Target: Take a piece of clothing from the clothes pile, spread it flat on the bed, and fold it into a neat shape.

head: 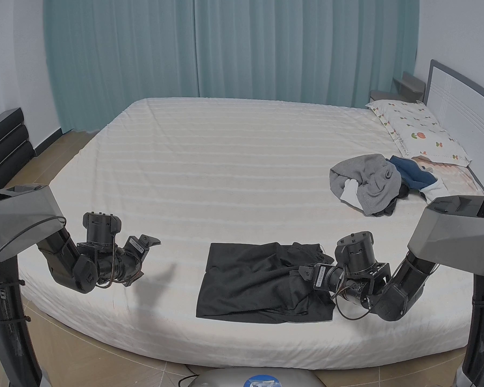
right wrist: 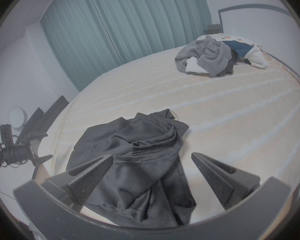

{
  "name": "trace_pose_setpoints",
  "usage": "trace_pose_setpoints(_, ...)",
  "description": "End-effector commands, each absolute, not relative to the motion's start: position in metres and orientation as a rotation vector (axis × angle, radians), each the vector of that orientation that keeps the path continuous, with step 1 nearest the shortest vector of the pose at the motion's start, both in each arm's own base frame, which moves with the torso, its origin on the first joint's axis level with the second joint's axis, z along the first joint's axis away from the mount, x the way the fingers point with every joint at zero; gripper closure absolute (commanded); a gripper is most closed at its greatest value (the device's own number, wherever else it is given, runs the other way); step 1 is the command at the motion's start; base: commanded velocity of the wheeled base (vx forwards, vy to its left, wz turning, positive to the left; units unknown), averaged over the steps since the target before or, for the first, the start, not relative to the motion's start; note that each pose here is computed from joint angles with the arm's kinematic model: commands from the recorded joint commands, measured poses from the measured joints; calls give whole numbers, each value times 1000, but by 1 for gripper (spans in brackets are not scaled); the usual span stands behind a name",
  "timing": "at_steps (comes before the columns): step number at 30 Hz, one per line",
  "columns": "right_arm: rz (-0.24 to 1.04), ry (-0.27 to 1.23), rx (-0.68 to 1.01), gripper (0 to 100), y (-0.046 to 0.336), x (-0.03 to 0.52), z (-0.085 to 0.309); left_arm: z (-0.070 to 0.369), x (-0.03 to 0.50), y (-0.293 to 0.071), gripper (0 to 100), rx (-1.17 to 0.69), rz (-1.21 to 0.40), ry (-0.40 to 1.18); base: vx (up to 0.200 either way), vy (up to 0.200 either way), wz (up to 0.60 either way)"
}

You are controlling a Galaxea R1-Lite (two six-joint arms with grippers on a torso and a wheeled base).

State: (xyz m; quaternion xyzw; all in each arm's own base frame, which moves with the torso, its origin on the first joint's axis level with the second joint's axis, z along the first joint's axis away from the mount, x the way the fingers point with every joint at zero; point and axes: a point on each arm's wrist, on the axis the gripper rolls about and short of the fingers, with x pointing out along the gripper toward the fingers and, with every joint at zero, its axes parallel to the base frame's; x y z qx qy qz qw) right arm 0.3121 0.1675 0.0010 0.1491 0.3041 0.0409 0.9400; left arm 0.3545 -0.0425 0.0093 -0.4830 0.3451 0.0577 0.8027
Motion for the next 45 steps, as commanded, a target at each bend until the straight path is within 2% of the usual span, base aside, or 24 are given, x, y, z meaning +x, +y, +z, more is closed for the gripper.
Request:
trace_pose_setpoints(1,94,618,272,0,181,315,7,7,355,-43,0,-1033,120,731,0,0,0)
trace_pose_setpoints(11,87,626,189,0,198,324,10,7,356,-43,0,-1036,113,718,0,0,0)
trace_pose_setpoints(18,80,686,69,0,207,323,-12,7,356,-43,0,-1035,112,718,0,0,0)
trace_pose_setpoints(24,55,689,29,0,190,327,-13,7,355,-43,0,-1035,113,720,0,0,0)
trace_pose_setpoints(32,4,737,33,0,147,298,6,7,355,-43,0,-1035,113,720,0,0,0)
trace_pose_setpoints(41,30,871,65,0,101,268,-5,7,356,-44,0,-1034,112,718,0,0,0)
trace_pose_setpoints(45,37,839,81,0,87,270,-9,7,356,-44,0,-1034,111,719,0,0,0)
